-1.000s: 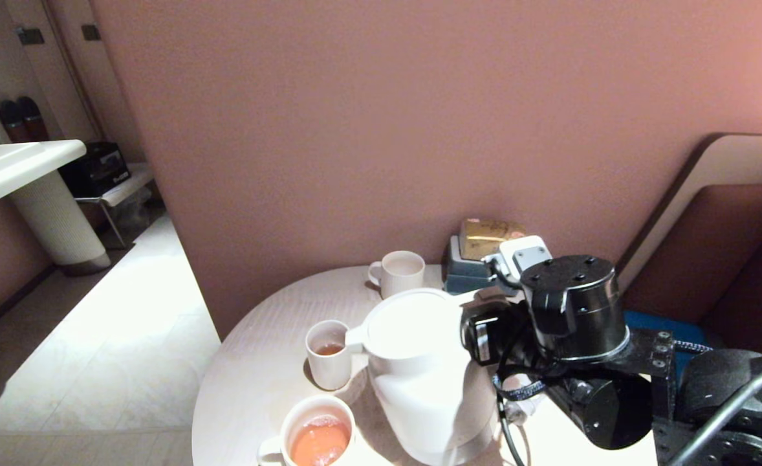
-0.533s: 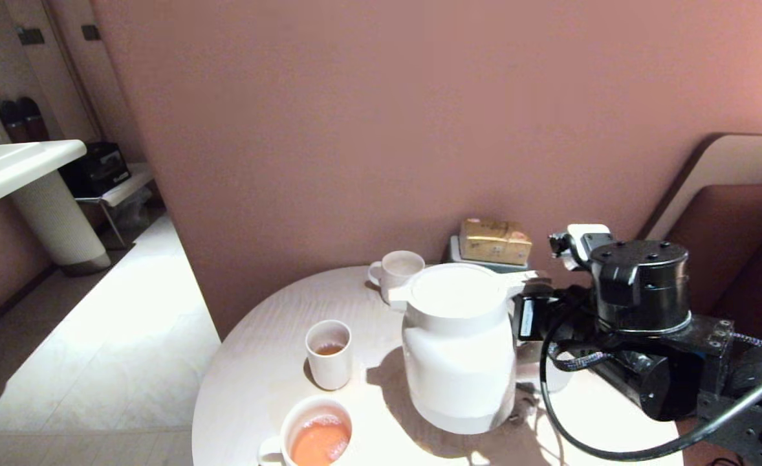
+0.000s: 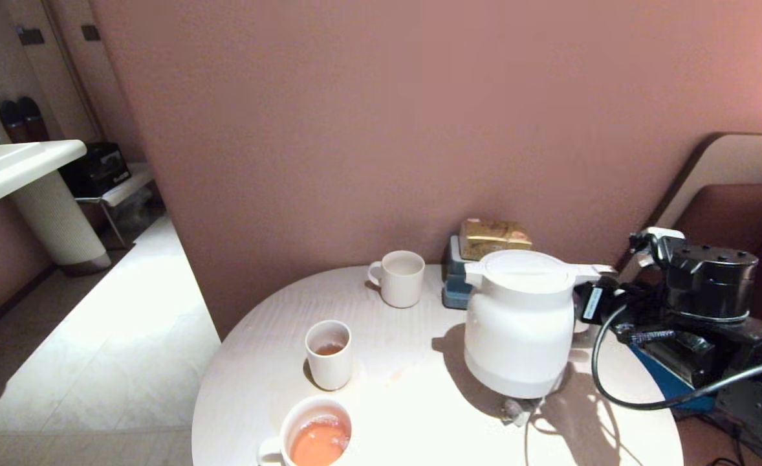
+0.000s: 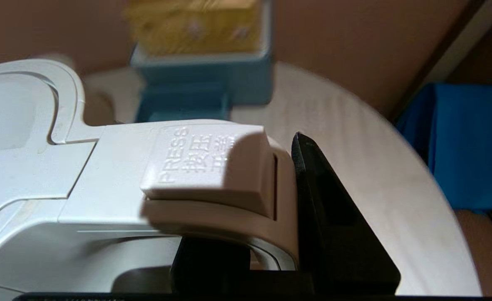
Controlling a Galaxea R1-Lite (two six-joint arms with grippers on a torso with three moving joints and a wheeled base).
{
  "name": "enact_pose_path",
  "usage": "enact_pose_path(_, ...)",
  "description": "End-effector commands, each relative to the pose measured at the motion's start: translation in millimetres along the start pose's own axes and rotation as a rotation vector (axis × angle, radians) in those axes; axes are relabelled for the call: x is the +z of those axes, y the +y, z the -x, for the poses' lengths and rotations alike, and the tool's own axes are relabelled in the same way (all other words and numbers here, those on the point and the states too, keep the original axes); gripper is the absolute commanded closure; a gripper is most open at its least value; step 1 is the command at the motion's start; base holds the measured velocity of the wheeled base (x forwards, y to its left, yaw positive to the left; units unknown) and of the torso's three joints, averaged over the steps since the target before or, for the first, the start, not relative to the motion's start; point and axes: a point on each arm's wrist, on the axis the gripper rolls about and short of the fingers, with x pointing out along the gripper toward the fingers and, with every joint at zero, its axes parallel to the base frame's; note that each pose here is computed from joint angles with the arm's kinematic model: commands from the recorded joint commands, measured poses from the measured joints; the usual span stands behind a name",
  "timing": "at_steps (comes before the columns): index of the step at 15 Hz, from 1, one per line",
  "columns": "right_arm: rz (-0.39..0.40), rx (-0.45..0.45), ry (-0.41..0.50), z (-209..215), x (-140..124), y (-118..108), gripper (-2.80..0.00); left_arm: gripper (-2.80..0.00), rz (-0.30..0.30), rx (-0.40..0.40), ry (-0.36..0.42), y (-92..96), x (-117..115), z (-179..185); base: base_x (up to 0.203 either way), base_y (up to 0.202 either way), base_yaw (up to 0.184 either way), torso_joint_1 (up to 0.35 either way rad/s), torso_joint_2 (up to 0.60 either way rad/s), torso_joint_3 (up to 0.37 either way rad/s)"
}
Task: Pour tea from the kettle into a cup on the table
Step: Put down the kettle on the table
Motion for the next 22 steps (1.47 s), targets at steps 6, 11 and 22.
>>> enact_pose_path(6,0.031,-0.041,0.022,-50.6,-35.3,-49.4,0.00,0.00,0.000,0.000,0.001,0.0,0.0,-0.1,0.000,0.000,0.000,0.000,0.00,0.000)
enact_pose_path(11,0.048,-0.050,0.021,-53.9,-33.3,-66.0,0.00,0.00,0.000,0.000,0.000,0.0,0.2,-0.1,0.000,0.000,0.000,0.000,0.00,0.000)
enact_pose_path(22,0.128,-0.057,0.038,-49.0,-44.5,-79.5,0.00,0.00,0.000,0.000,0.001,0.0,0.1,-0.1,0.000,0.000,0.000,0.000,0.00,0.000)
